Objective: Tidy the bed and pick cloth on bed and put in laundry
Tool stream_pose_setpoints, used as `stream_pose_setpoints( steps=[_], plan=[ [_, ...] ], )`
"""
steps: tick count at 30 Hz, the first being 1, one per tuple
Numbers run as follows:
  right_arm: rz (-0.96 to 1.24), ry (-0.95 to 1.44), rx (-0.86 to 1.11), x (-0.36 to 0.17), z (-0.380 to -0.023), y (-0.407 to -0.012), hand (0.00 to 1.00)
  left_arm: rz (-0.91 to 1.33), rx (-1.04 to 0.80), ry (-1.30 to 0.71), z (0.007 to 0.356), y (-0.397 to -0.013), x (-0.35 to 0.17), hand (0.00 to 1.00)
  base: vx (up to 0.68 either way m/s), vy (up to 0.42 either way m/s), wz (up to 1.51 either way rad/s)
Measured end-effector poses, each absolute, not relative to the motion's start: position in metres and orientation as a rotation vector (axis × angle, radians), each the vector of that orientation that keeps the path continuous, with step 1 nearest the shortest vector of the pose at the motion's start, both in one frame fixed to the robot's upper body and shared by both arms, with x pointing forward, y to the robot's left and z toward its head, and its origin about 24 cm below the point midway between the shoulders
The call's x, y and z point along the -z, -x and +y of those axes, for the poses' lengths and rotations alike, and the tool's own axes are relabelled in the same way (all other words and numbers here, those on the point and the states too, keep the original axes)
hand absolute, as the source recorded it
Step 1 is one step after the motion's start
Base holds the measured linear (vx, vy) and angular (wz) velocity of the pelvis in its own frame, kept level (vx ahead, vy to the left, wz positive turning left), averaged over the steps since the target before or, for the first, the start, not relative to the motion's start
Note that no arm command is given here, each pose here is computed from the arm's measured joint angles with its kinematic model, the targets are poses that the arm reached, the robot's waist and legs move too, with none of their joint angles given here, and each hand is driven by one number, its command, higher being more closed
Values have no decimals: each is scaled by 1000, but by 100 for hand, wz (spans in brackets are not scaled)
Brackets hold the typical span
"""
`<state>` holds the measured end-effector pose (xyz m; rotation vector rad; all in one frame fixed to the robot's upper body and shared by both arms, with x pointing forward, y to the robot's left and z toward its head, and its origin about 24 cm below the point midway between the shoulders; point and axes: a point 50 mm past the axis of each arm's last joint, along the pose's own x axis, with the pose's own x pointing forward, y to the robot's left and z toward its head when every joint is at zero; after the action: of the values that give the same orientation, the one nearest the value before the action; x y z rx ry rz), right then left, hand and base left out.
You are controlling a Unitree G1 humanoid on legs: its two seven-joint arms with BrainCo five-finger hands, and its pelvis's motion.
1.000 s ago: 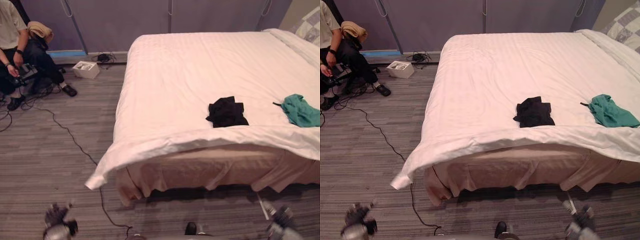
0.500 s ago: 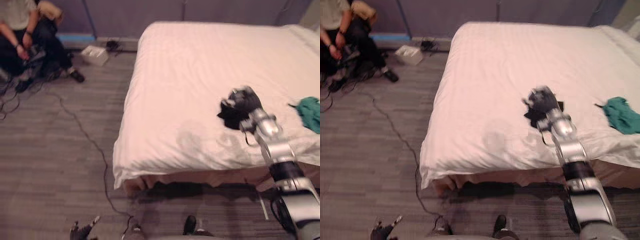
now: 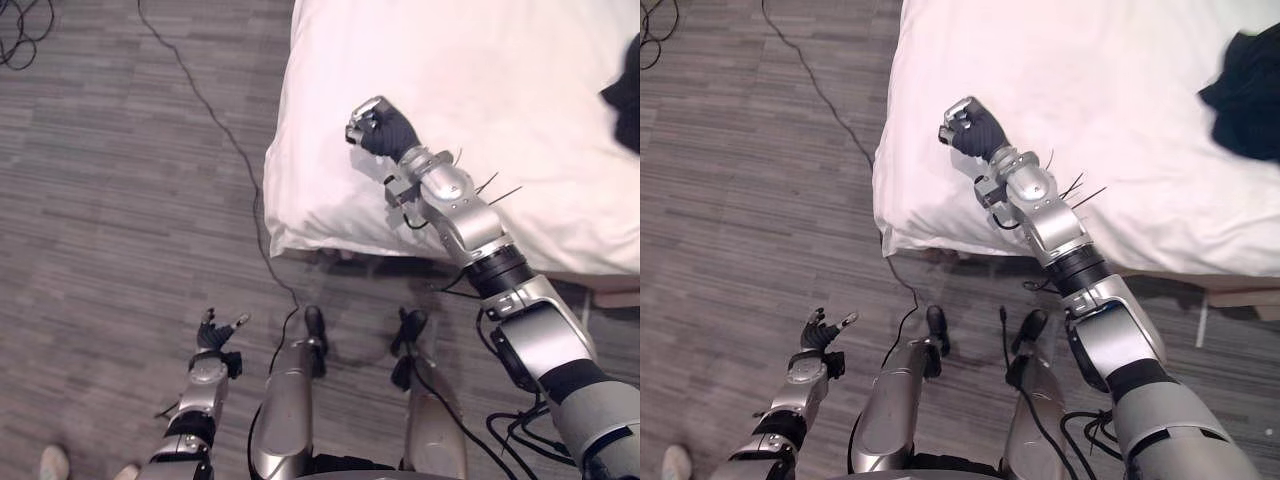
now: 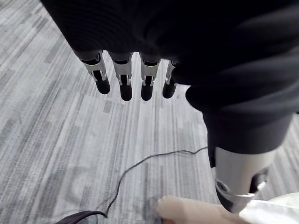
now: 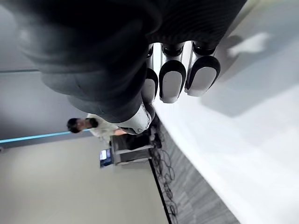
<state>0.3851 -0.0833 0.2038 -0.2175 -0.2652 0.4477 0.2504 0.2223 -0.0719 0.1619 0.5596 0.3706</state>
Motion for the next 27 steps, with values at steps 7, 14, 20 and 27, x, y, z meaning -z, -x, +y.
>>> stream_pose_setpoints(
  steps=[7, 14, 20, 27],
  plan=[
    [-162, 46, -573, -140, -61, -370, 100, 571, -329, -82, 193, -244, 84, 0, -27, -20, -2],
    [227, -62, -526, -12, -93, -316, 100, 556, -305, -103, 191, -239, 86, 0, 99, -21, -15],
    [-10, -96, -553, -46, -103, -309, 100, 564, -308, -158, 203, -237, 85, 0, 54, 9, -30],
    [-458, -158, -641, -143, -87, -300, 100, 719, -334, -200, 219, -198, 109, 0, 57, 11, -14]
  ],
)
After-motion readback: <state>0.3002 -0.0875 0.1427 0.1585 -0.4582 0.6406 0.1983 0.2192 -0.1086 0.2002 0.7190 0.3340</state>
